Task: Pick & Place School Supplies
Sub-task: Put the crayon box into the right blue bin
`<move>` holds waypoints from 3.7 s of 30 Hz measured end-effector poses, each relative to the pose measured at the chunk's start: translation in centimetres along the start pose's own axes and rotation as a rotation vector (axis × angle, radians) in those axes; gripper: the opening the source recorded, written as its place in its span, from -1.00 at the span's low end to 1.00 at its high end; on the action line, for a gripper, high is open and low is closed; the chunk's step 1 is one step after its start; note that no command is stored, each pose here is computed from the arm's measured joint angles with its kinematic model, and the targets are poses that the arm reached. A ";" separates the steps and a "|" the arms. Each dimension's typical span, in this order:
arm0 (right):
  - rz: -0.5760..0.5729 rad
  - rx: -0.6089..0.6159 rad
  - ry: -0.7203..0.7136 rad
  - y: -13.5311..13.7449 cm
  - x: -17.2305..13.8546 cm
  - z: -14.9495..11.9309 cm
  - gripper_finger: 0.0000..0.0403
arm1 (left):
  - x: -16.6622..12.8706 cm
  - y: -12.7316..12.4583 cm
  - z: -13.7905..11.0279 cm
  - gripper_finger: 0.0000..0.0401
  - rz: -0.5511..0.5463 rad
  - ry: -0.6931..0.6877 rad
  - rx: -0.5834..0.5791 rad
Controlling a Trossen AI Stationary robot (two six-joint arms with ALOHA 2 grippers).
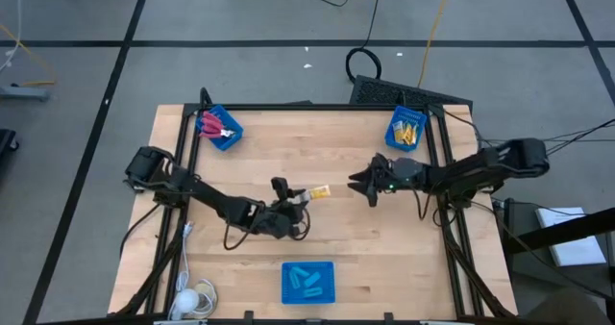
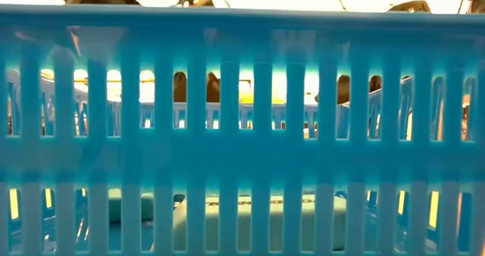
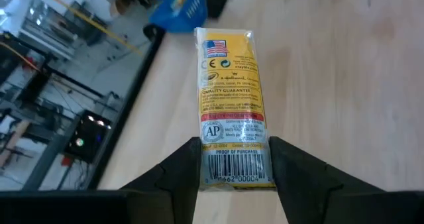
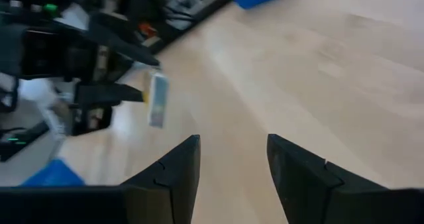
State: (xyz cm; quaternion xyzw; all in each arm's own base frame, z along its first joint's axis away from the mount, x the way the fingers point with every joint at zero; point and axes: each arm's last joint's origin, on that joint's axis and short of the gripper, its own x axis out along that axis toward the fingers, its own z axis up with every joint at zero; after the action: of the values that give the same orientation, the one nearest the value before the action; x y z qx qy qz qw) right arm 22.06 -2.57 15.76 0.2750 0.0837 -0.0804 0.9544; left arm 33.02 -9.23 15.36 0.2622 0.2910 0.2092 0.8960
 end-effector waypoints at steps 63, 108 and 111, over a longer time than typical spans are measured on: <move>0.388 -0.078 -0.058 5.5 5.5 -0.1 -0.88 | -7.3 3.1 5.0 -0.14 -0.140 -0.177 -0.112; -0.913 -0.342 -0.314 -4.0 -6.4 0.2 -0.87 | -15.2 11.4 -14.7 -0.14 -0.522 -0.703 -0.637; -1.029 -0.337 -0.316 -4.8 -6.6 0.7 -0.87 | -15.2 11.4 -14.7 -0.14 -0.522 -0.703 -0.635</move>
State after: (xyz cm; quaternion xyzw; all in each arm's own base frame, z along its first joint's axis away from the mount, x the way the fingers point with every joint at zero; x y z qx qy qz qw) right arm 14.77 -6.29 15.26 0.0270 0.0746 -0.5614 0.8237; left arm 9.94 -3.28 18.15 -0.0483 -0.0487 -0.0430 0.9967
